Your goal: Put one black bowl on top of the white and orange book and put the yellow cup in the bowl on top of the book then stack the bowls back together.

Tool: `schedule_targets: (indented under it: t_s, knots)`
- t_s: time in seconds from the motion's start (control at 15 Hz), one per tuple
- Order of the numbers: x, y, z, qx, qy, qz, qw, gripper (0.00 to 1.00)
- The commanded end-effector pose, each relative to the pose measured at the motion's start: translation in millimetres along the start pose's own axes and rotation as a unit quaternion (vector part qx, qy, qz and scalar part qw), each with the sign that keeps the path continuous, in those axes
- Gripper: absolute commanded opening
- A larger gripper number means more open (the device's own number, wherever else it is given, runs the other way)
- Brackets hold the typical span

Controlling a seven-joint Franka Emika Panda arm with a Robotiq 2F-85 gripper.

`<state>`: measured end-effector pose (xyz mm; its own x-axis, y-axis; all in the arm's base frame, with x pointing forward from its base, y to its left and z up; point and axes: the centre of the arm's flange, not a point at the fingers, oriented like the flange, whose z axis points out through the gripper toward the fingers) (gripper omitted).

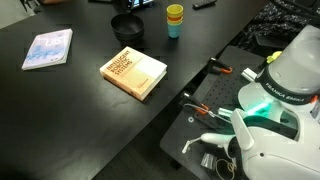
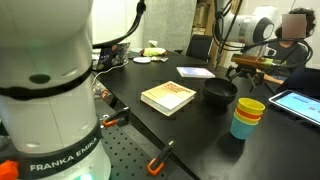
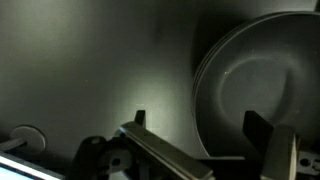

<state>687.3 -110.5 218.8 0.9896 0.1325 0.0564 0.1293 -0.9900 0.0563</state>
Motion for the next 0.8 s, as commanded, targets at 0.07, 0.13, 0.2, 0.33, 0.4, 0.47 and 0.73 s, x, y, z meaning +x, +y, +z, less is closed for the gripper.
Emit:
schedule_targets:
  t_s: [0.07, 0.13, 0.2, 0.33, 0.4, 0.47, 0.73]
  knots:
    - [7.1, -2.7, 10.1, 0.019, -0.004, -0.032, 0.9993, 1.00]
    - [7.2, -5.1, 11.5, 0.022, -0.003, -0.037, 0.9991, 1.00]
    - [7.2, -7.6, 12.1, 0.023, -0.004, -0.044, 0.9988, 0.75]
    - [8.5, -9.7, 15.4, 0.025, -0.004, -0.050, 0.9984, 0.66]
    - [8.4, -10.5, 16.4, 0.026, -0.005, -0.052, 0.9983, 0.58]
    - [7.5, -11.4, 16.7, 0.026, -0.005, -0.054, 0.9982, 0.49]
    - [5.9, -13.1, 12.5, 0.022, -0.005, -0.068, 0.9974, 0.20]
